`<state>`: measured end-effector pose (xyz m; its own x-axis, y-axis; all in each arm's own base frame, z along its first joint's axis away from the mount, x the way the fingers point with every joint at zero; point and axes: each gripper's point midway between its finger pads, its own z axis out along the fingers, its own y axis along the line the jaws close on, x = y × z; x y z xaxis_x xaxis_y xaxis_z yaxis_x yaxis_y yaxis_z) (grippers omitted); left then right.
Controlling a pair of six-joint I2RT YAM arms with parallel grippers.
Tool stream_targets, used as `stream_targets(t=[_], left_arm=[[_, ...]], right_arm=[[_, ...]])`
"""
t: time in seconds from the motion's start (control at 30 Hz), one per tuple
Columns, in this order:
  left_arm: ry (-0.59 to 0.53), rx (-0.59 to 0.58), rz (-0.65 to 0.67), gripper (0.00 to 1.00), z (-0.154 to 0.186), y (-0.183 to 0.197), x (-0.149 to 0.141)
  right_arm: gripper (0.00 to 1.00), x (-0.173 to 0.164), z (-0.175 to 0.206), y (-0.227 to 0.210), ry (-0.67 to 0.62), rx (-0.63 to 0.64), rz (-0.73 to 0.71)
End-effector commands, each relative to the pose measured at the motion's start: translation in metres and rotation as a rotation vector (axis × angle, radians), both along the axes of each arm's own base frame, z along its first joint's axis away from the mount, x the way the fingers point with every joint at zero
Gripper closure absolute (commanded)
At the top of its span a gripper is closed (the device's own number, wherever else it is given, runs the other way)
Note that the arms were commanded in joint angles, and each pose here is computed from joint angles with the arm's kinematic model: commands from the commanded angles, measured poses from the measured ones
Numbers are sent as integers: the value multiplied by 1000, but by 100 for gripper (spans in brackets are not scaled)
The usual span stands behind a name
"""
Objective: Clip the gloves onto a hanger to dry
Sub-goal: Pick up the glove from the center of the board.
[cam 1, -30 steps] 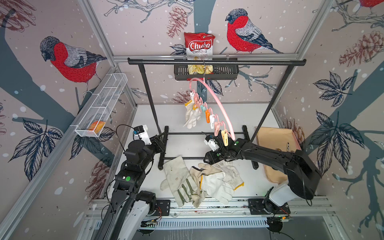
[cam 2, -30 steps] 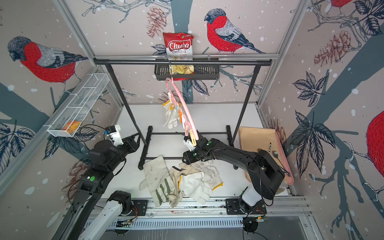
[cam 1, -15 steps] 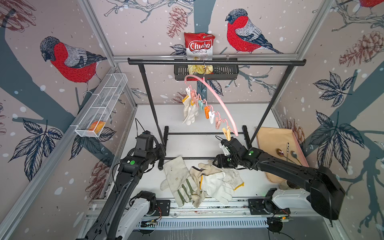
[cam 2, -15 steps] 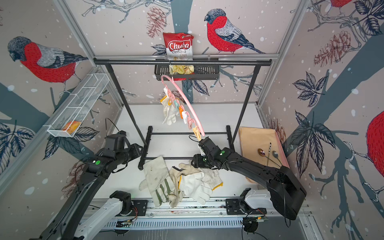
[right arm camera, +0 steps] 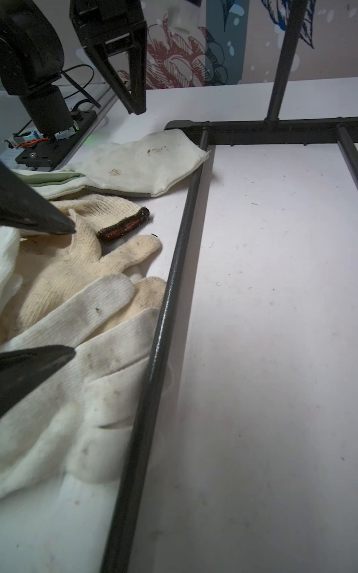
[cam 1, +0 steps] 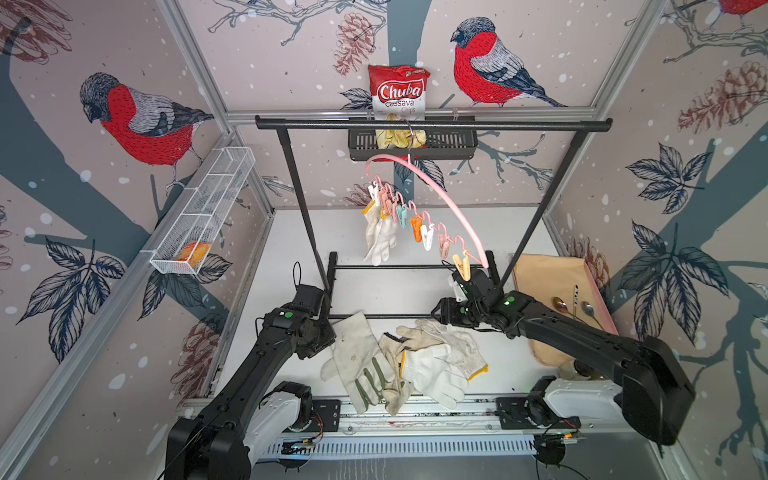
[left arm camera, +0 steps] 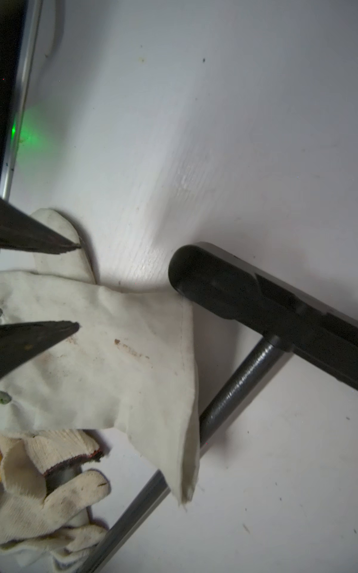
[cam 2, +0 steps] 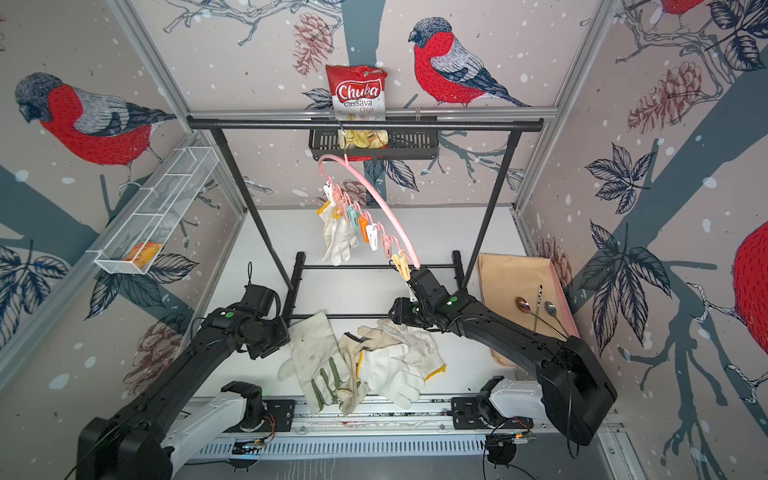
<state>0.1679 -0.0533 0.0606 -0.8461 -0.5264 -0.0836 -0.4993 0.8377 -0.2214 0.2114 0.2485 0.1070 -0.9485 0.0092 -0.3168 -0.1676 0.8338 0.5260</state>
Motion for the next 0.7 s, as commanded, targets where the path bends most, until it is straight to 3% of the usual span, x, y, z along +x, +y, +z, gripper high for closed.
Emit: stream_targets(t=[0.0,0.2,0.67], left_arm=[[21,4,36,62,-8,1,0],[45,-5,31,62,-22,-2,6],[-89,51,-15,62,-23,3,38]], right_arm=[[39,3,7,-9,-14,13,-38],[39,4,17,-9,-28,43,-50],[39,7,36,-4,-76,93,-30]])
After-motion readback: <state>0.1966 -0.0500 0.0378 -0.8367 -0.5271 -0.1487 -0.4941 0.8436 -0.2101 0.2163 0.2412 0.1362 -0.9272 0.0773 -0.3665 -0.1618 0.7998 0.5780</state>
